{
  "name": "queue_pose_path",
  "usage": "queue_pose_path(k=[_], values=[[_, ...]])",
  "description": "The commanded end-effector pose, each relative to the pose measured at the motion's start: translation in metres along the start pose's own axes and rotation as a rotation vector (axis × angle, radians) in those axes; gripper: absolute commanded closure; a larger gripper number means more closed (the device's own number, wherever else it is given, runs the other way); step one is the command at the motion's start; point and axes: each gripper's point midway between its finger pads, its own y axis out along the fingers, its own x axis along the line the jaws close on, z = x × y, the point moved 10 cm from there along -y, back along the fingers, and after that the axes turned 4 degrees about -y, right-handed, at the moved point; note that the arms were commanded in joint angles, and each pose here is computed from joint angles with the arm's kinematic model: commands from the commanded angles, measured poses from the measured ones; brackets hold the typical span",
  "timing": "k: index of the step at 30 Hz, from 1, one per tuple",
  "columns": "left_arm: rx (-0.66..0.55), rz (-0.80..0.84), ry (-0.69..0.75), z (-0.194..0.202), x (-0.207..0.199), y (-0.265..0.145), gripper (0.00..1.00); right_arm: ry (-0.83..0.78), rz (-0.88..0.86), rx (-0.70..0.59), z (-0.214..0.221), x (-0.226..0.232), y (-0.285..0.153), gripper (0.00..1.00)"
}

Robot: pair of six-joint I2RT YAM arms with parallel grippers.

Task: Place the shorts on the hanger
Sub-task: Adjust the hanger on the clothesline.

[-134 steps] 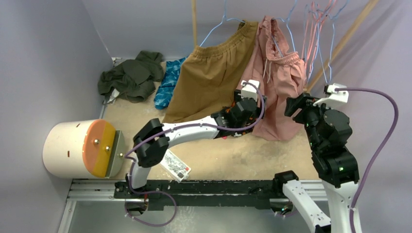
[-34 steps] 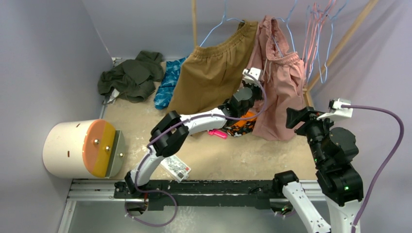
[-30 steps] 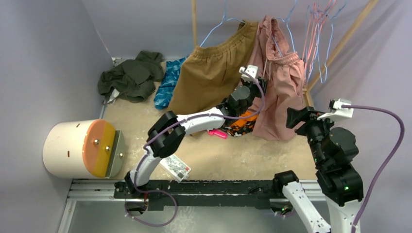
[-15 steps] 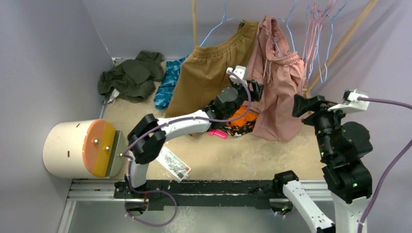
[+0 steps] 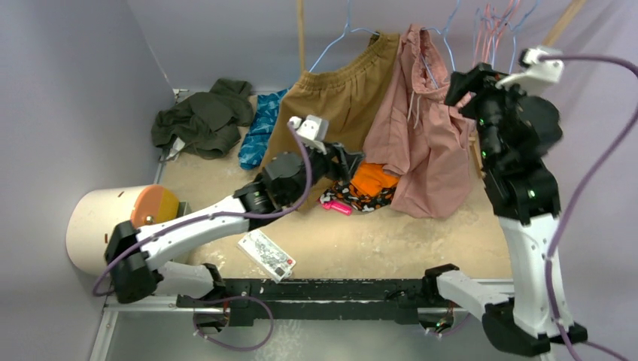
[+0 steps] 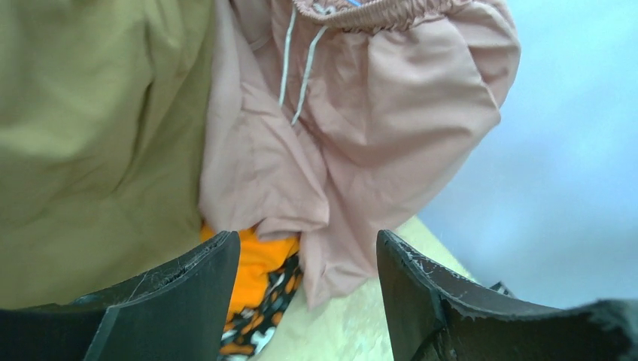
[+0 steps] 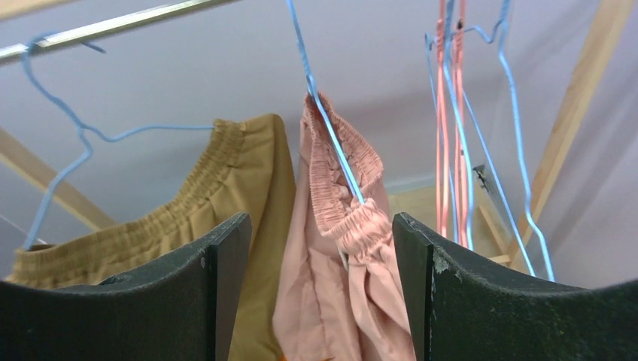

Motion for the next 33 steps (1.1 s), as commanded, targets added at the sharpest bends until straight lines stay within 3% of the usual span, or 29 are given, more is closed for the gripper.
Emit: queue_pose_path(k=[1,8,13,17,20,25,33], values=[[0.077,-0.072,0.144,0.000,0.021,-0.041,0.35,-0.080,0.015,-0.025,-0.007,0.007,0.028,0.29],[0.107,-0.256,0.278,0.026,0.068,-0.091,0.35,-0.173,0.151,0.034,0.013,0.006,0.065,0.30],[0.138,-0.349,0.299,0.045,0.086,-0.098,0.35,-0.239,0.220,0.071,0.028,0.004,0.082,0.31],[0.159,-0.373,0.335,0.040,0.085,-0.095,0.35,-0.270,0.234,0.112,0.042,0.004,0.093,0.38],[0.157,-0.368,0.323,0.039,0.084,-0.097,0.35,-0.280,0.257,0.133,0.050,0.002,0.101,0.44],[0.140,-0.348,0.289,0.035,0.081,-0.101,0.36,-0.290,0.351,0.121,0.050,-0.010,0.105,0.75],[0.100,-0.346,0.257,0.029,0.080,-0.107,0.36,-0.301,0.501,0.074,0.037,-0.032,0.106,0.99]])
